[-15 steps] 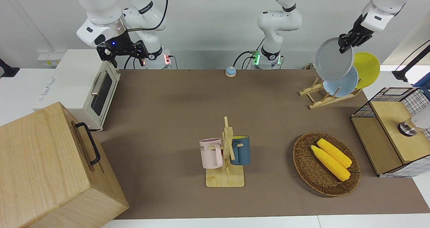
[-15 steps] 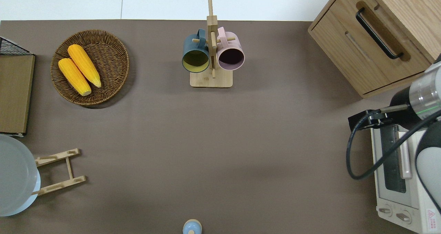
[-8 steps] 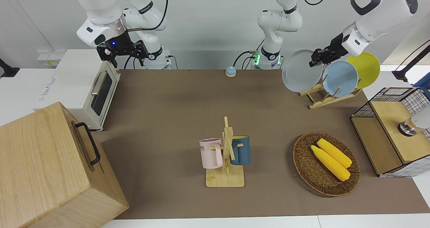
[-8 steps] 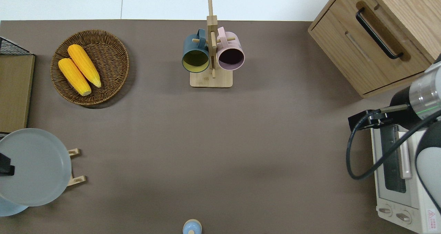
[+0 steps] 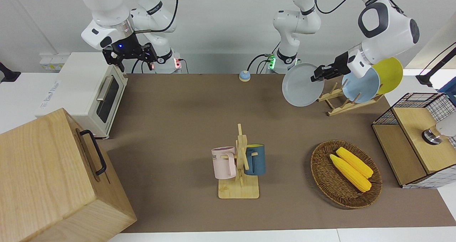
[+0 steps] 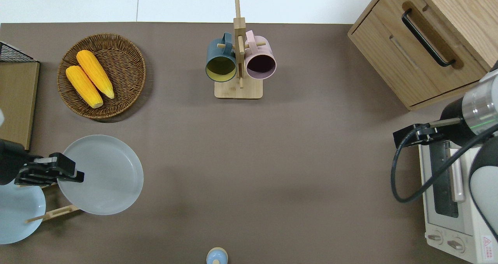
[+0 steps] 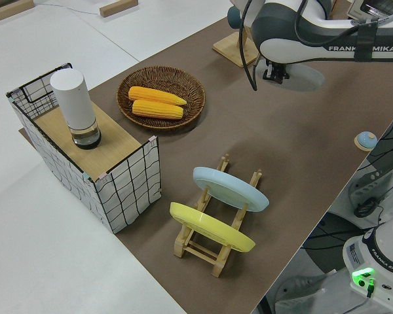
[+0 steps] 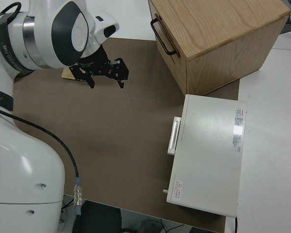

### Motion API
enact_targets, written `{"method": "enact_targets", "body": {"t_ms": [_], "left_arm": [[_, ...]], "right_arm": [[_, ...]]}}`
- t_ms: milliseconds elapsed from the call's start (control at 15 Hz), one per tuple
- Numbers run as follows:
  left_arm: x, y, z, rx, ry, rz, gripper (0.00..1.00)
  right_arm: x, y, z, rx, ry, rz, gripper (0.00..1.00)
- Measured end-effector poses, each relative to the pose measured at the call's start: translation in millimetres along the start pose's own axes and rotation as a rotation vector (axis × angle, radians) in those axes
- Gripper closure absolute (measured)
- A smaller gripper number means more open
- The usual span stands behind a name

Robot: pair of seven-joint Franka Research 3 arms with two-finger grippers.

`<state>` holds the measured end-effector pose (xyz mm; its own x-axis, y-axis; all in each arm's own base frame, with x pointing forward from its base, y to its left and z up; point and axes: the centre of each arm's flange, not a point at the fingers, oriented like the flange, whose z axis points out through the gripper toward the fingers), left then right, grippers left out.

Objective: Pick gray plate from low plate rack and place it on table with left arm
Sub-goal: 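Lift the gray plate out of the rack with the left gripper, then lower the gray plate flat onto the table and open the left gripper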

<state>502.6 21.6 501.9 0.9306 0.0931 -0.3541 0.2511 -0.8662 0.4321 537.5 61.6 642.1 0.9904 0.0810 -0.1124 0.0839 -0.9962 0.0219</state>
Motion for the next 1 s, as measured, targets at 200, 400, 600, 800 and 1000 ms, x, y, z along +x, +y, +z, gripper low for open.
{"method": "enact_targets", "body": {"t_ms": [200,400,600,800,1000], "left_arm": [[14,-3,26,-0.007,-0.005,0.008,0.89],[27,-13,58,-0.033,-0.018,0.01,0.89],[33,-14,82,-0.025,-0.049,0.006,0.89],[37,-13,97,-0.024,-0.062,0.001,0.89],[42,-11,111,-0.018,-0.075,-0.002,0.89]], "right_arm": [[0.0,0,0,0.0,0.0,0.0,0.01],[0.0,0,0,0.0,0.0,0.0,0.01],[0.0,0,0,0.0,0.0,0.0,0.01],[0.0,0,0,0.0,0.0,0.0,0.01],[0.0,0,0,0.0,0.0,0.0,0.01]]}}
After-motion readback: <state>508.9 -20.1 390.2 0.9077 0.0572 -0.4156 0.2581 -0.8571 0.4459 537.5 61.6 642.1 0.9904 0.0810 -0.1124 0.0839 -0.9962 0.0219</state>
